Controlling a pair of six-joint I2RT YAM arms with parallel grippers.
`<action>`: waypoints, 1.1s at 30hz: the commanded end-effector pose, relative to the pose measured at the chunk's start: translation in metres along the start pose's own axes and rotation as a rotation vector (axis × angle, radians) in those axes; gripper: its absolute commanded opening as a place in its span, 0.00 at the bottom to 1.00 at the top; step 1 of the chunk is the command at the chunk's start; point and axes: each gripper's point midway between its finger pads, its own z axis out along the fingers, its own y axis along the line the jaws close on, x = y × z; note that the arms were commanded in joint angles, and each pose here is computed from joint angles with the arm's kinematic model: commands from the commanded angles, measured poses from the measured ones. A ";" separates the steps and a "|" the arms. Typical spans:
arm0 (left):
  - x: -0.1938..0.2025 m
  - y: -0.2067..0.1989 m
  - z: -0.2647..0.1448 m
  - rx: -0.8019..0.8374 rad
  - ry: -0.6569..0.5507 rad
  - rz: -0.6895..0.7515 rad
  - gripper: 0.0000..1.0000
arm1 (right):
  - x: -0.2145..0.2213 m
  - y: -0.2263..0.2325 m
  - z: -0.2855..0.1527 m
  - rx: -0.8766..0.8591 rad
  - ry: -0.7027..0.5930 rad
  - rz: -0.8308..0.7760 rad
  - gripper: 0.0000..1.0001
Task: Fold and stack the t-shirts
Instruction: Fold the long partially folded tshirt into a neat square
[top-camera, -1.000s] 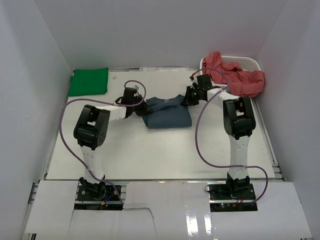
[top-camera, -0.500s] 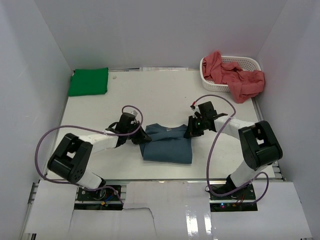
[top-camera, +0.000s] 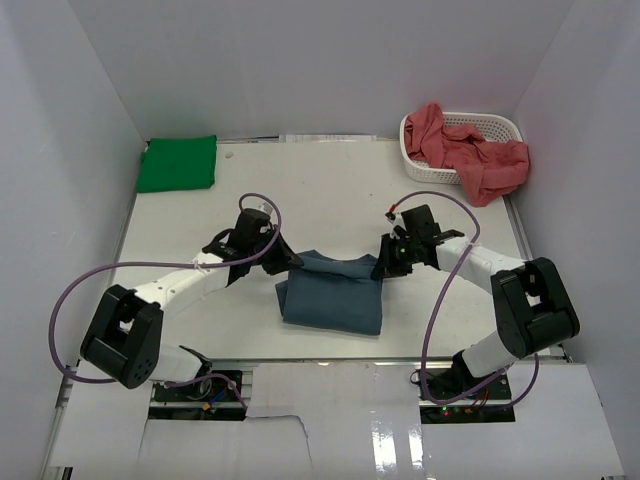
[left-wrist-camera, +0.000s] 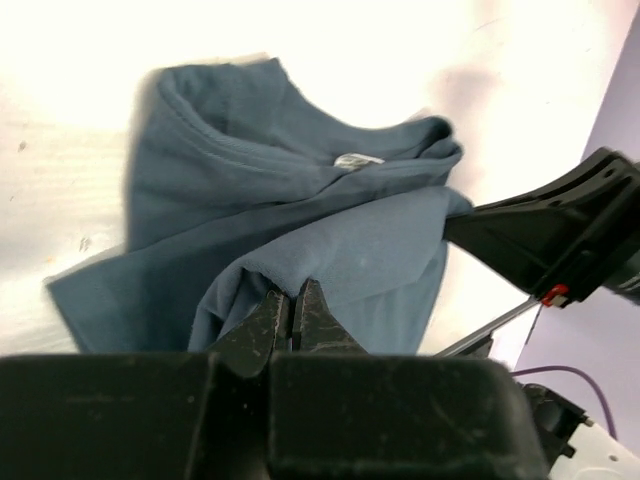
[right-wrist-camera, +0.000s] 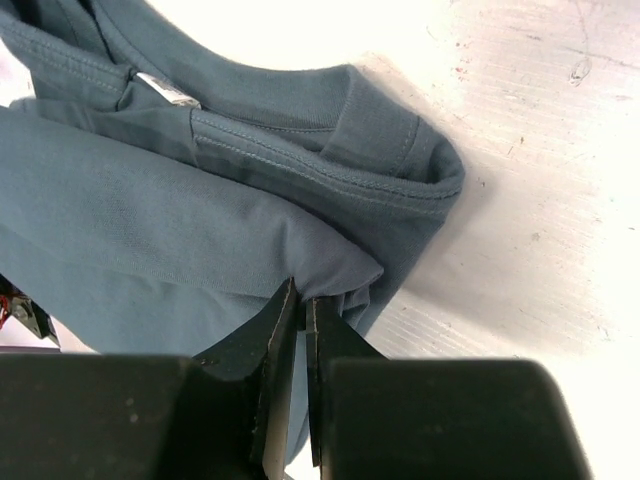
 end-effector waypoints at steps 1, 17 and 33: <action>-0.013 -0.009 0.000 -0.016 -0.027 -0.007 0.00 | -0.016 0.011 -0.011 -0.008 -0.036 -0.011 0.10; -0.019 -0.008 0.008 -0.043 -0.030 -0.009 0.00 | -0.035 0.017 -0.020 0.008 -0.067 -0.016 0.13; -0.035 -0.019 0.013 -0.028 -0.077 -0.025 0.28 | -0.045 0.010 -0.035 0.082 -0.154 -0.007 0.35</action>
